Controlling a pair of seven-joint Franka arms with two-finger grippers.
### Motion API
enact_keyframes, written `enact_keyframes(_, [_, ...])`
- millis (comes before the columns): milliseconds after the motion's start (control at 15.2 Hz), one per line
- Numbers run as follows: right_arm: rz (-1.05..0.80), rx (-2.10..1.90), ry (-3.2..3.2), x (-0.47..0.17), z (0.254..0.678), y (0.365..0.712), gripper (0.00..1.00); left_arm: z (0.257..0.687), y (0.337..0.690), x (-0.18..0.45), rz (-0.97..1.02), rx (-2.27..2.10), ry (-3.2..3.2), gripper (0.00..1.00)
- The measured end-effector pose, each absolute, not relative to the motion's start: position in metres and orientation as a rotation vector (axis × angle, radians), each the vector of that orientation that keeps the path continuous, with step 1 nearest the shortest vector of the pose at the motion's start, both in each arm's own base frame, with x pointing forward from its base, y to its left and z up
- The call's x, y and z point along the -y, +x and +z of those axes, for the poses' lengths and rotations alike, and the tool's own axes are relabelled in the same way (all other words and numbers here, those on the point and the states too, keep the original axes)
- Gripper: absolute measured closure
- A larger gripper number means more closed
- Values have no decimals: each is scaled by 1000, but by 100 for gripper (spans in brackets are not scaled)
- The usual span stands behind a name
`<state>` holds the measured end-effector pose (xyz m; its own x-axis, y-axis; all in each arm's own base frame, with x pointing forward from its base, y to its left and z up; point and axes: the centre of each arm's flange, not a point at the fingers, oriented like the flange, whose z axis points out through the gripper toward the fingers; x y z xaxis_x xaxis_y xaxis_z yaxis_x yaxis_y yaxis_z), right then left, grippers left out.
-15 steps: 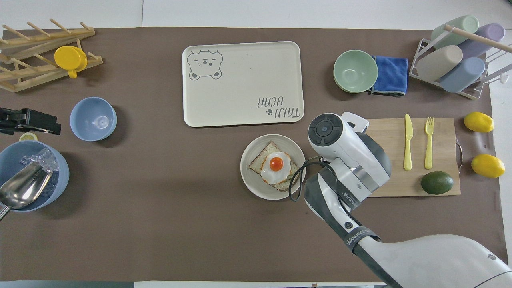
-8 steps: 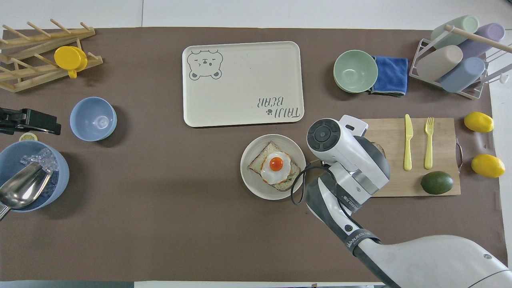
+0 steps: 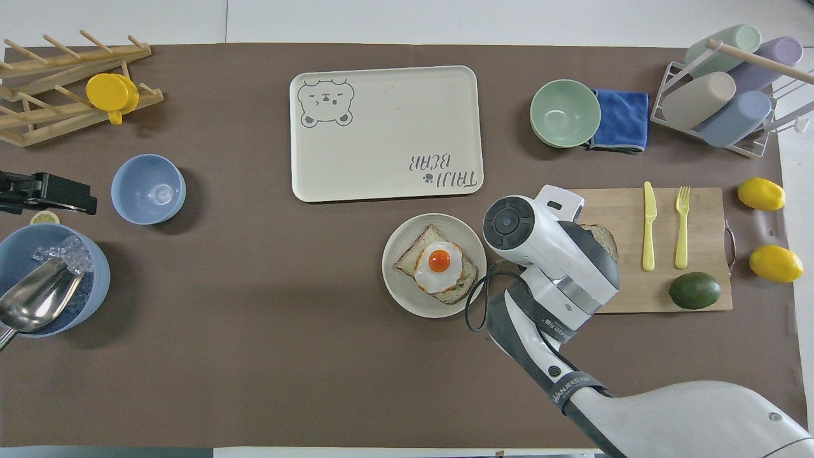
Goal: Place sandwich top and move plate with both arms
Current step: 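Carry the bread slice over the plate and lower it onto the egg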
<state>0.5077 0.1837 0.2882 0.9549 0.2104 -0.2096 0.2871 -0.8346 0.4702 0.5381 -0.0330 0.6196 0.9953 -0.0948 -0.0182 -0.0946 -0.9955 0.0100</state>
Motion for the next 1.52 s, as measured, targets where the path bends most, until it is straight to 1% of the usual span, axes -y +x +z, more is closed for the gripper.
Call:
enact_keyframes(66, [-203, -360, 2579, -185, 291, 507, 74, 620, 538, 33, -29, 149, 3129, 0])
enact_keyframes(132, [-207, -365, 2568, -188, 293, 506, 83, 620, 538, 33, -29, 149, 3129, 0])
enact_keyframes(198, [-215, -366, 2557, -193, 299, 506, 85, 620, 538, 33, -29, 149, 3129, 0])
enact_keyframes(461, [-227, -384, 2522, -247, 351, 513, 85, 620, 538, 33, -29, 148, 3129, 0])
enact_keyframes(593, [-234, -403, 2548, -283, 378, 514, 90, 620, 538, 31, -29, 144, 3129, 0])
enact_keyframes(725, [-203, -437, 2587, -320, 398, 512, 90, 620, 538, 30, -29, 140, 3129, 0])
enact_keyframes(857, [-163, -420, 2611, -353, 399, 501, 90, 620, 538, 29, -29, 137, 3129, 0])
enact_keyframes(988, [-166, -402, 2622, -368, 388, 492, 90, 620, 538, 28, -29, 134, 3129, 0])
enact_keyframes(1516, [-111, -382, 2705, -379, 362, 496, 90, 616, 538, 27, -42, 131, 3129, 0])
